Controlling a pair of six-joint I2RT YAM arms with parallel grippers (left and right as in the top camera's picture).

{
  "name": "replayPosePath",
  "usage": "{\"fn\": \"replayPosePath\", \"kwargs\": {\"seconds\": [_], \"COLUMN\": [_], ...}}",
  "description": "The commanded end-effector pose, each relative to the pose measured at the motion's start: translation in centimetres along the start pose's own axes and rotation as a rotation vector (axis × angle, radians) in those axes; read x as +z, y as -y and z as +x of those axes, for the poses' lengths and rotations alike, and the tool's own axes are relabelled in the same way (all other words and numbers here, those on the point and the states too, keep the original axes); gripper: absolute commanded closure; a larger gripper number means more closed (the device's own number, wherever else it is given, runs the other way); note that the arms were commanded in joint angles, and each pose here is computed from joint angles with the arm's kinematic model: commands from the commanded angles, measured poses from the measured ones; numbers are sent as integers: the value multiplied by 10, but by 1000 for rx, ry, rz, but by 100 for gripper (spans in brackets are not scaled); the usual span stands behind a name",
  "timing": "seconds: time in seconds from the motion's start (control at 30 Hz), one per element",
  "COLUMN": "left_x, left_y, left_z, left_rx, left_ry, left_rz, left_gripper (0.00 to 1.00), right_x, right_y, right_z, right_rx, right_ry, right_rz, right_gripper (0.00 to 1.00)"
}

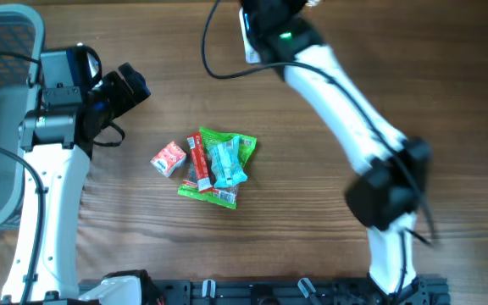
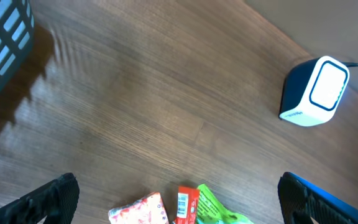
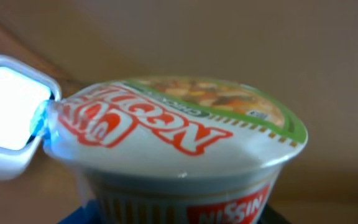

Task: Scan the item barcode
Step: 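Place the noodle cup on the table right side and release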

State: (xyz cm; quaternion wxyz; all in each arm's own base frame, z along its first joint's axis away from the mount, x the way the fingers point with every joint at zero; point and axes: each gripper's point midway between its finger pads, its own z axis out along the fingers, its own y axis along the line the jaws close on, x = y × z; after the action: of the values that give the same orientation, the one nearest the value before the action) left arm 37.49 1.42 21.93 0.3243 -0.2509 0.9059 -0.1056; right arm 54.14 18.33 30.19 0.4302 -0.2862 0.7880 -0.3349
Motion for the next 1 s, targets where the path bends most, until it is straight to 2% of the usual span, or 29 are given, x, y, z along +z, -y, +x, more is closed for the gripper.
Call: {"fn": "replayPosePath", "kwargs": {"seconds": [0.0,0.07,0.17,0.33,0.5,0.53,0.6,0.63,0.7,0.73,0.8,0.87,0.9,0.97], "left_x": [-1,-1,-1,-1,-1,-1,-1,-1,-1,-1,-1,-1,-1,-1], "left_y": [-2,-1,-2,-1,-2,-2,-2,-2,-1,-1,-1,-1,-1,-1], "left_z": [-3,-3,-3,-3,-3,-3,-3,-3,-3,-3,-3,-3,-3,-3], "left_rx": [2,2,2,2,2,2,2,2,2,2,2,2,2,2], "left_ry": [11,11,11,11,11,11,11,11,11,11,11,11,11,11], "left_rz": [-7,-7,-7,-7,-7,-7,-7,-7,-7,-7,-7,-7,-7,-7], "left_gripper": [0,0,0,0,0,0,0,0,0,0,0,0,0,0], "right_x": [-38,-40,-22,5,20,21,22,22,22,21,18,6,-3,-33], "right_y": [28,24,12,-29,-64,-68,-73,-73,-69,-58,-29,4,11,13], "right_z": [29,73,166,302,358,365,371,372,369,361,339,302,282,221], "right_rx": [272,340,484,614,628,619,610,610,611,615,628,669,701,814], "right_ry": [-14,-133,-402,-748,-823,-835,-845,-847,-838,-822,-767,-666,-607,-401], "right_rz": [-233,-399,-647,-720,-697,-683,-675,-675,-671,-662,-633,-650,-695,-933], "right_gripper": [60,60,61,59,57,51,32,15,4,0,1,1,1,3]}}
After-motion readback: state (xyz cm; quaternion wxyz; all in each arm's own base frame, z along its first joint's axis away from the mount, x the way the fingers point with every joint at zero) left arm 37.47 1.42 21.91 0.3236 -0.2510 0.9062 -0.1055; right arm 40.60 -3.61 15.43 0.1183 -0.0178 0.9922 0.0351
